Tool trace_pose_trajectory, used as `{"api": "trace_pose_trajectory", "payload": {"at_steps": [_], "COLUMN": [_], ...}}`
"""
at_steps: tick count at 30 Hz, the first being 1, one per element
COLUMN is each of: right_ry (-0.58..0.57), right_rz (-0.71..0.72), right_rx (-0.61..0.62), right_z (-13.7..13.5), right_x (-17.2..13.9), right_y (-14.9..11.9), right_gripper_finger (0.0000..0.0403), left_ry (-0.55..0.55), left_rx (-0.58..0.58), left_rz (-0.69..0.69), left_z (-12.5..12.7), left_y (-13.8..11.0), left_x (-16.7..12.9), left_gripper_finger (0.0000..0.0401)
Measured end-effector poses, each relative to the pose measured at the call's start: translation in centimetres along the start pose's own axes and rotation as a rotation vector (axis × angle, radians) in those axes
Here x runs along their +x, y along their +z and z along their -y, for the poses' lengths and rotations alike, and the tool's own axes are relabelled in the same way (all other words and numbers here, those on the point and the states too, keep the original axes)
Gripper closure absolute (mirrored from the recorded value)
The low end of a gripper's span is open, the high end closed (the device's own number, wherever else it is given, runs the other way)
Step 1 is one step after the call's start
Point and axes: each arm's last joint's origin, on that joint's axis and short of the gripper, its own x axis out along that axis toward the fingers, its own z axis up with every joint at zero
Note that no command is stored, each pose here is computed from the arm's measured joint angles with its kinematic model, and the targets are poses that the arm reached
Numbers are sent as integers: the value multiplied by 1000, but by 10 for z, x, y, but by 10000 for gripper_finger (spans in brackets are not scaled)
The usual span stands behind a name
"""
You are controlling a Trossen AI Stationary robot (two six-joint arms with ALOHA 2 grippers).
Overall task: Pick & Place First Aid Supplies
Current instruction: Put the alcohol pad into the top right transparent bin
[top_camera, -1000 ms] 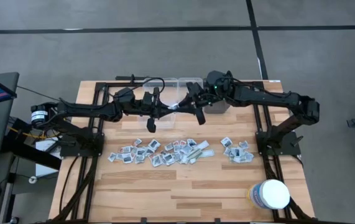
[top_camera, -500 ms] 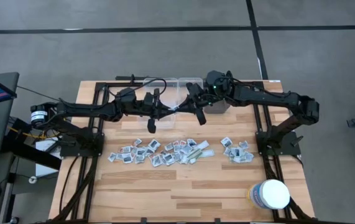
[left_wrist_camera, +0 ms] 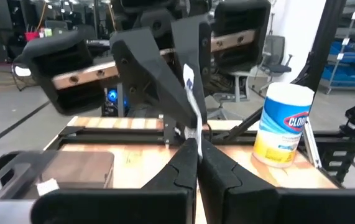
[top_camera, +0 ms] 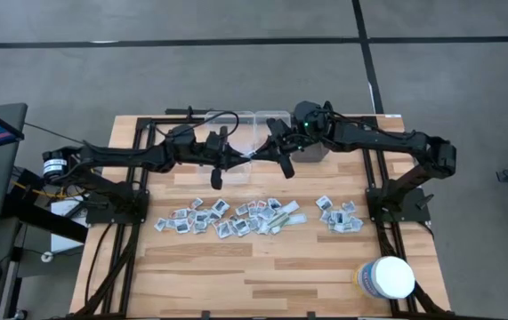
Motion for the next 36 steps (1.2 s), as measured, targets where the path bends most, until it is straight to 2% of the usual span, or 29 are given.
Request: {"api": "trace_pose_trajectory", "payload": {"at_steps": [9,13,18,26,31,36], "right_ry": [-3,-40,-176,-376,-413,-435], "right_rz": [19,16,-31,-137,-183,-277], "right_rx": [-23,-12,40,160,218,336], "right_z": [5,14,32,64,78,104], "right_x": [-7,-12,-22,-48,-54,-39], "right_y": [5,4,-2,-16,-26,-56], "right_gripper_finger": [402,403,403,403,403,403], "left_ry": [69,147,171,197,206,205], "left_rx": [-44,-104,-98,-52,-27,-13], "left_rz": [-112,-159,-132,-34,21,44], "left_z": [-13,-21,-25,-22,-18,-16], "left_y": [-10,-15,-9,16,30,36], "left_x": [-9,-13,-19,-38,-49,-53], "left_gripper_finger": [394,388,373,367,366,367]}}
